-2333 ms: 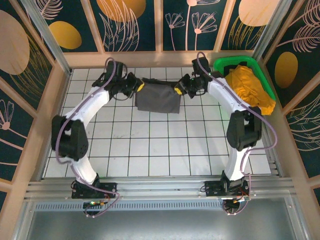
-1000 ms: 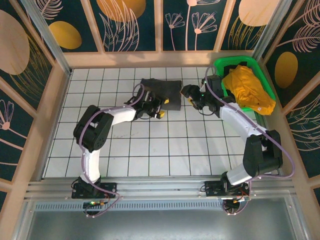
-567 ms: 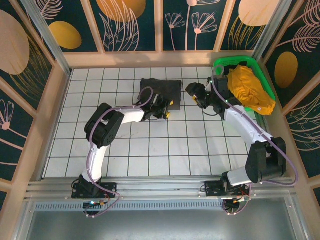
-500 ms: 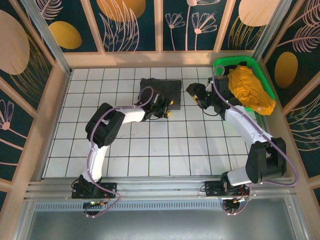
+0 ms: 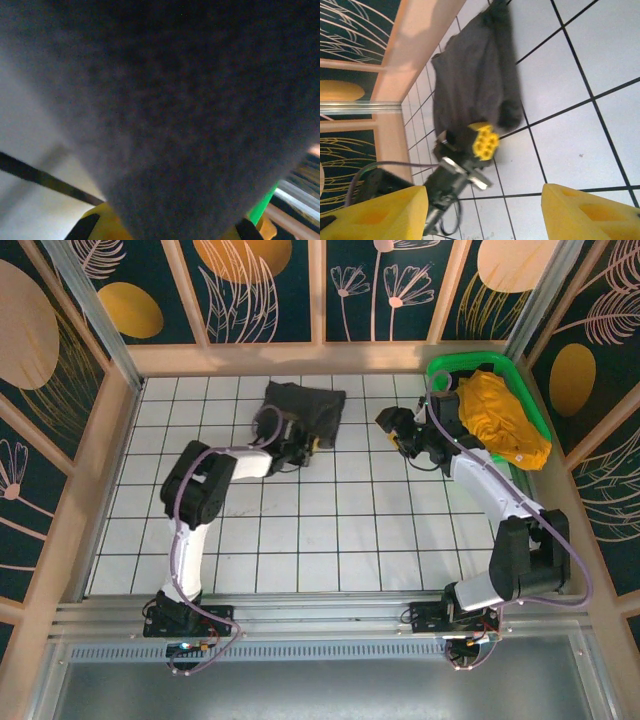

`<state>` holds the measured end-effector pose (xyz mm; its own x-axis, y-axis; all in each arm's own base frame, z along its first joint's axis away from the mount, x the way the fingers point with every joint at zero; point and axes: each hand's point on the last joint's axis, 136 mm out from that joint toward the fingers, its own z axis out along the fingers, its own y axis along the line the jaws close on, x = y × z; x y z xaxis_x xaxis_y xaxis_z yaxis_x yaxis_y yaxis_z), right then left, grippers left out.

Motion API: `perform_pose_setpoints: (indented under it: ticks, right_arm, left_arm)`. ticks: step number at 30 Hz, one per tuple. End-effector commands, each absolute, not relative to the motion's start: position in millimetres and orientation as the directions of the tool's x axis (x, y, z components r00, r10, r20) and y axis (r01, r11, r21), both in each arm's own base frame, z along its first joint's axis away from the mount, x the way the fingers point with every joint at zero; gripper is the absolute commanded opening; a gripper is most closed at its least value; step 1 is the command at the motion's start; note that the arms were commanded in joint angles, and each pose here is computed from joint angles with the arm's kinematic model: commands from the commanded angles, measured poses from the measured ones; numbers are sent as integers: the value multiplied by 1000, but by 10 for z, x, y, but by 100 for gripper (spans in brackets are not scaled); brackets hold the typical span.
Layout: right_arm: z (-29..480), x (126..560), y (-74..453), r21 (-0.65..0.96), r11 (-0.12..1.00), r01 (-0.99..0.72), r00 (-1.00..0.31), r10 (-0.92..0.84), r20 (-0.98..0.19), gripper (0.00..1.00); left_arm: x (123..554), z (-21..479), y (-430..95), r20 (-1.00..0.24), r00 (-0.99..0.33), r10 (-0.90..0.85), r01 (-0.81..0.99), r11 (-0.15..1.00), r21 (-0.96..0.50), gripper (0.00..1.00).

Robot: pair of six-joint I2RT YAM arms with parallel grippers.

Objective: Fold and stack the t-shirts

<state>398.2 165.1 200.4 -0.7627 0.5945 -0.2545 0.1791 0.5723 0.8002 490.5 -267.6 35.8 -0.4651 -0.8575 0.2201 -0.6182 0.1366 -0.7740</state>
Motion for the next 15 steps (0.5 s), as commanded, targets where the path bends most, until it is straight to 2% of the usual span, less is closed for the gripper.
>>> perform_pose_setpoints:
  ticks: [1, 8, 15]
  right_arm:
    - [2126, 4105, 1708, 821, 553, 141, -767, 585, -263, 62]
    - [2089, 4262, 1793, 829, 545, 129, -783, 569, -252, 61]
    - [2112, 4330, 1929, 845, 530, 70, -810, 525, -262, 61]
  left_arm:
    - [5004, 437, -1814, 100, -392, -915, -594, 168, -787, 0]
    - [5091, 522, -627, -32, -406, -913, -537, 267, -800, 0]
    - [5232, 376, 86, -154, -509, -847, -502, 437, -746, 0]
